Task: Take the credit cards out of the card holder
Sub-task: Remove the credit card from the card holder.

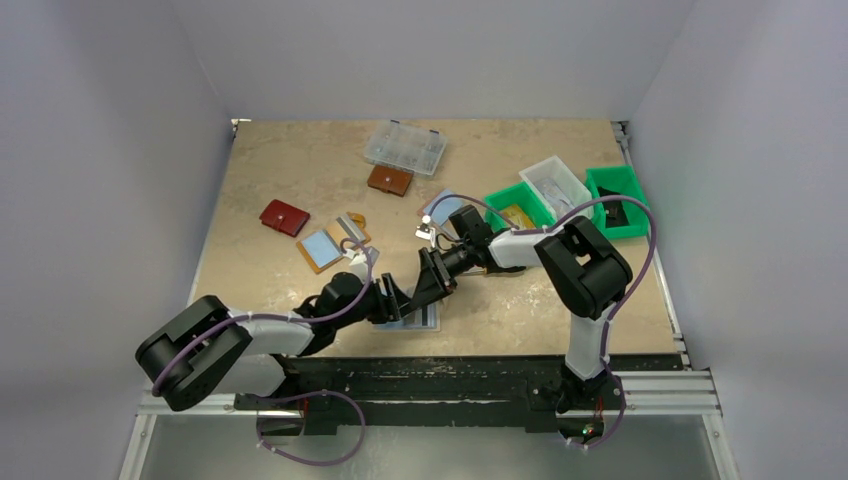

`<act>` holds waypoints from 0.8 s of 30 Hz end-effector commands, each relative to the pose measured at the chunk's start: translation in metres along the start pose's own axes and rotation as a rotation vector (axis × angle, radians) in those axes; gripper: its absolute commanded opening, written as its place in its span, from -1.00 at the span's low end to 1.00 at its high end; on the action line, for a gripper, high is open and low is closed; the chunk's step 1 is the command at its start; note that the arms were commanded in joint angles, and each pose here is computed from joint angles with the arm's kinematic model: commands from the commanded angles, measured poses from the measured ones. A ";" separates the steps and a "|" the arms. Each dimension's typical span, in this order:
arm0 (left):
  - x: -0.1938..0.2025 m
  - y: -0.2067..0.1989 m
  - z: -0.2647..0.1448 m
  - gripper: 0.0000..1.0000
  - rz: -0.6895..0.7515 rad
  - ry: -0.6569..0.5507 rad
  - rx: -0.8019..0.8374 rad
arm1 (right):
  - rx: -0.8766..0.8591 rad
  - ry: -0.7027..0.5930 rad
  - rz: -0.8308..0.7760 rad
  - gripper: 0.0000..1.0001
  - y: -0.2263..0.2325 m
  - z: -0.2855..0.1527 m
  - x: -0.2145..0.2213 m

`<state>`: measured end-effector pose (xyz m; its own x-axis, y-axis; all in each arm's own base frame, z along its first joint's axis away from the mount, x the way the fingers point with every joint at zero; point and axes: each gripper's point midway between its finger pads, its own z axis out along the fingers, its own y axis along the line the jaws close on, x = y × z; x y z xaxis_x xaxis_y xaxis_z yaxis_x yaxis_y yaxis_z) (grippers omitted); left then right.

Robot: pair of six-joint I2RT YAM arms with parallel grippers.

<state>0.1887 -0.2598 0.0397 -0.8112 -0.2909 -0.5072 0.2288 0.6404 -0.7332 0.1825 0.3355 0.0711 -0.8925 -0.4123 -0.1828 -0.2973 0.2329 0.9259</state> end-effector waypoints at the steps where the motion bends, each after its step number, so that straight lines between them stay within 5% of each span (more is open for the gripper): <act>1: 0.018 0.013 -0.010 -0.26 0.002 0.073 -0.026 | -0.006 -0.016 -0.067 0.14 0.006 -0.002 -0.012; 19: 0.016 0.018 -0.016 -0.33 -0.023 0.056 -0.022 | 0.019 -0.022 -0.076 0.18 0.000 -0.005 -0.014; 24: 0.017 0.016 -0.016 -0.12 -0.016 0.068 -0.010 | 0.018 -0.020 -0.074 0.17 0.001 -0.005 -0.018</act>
<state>0.1820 -0.2526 0.0449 -0.8229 -0.2983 -0.4835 0.2271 0.6074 -0.7612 0.1832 0.3347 0.0721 -0.8798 -0.4285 -0.2057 -0.3233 0.2223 0.9198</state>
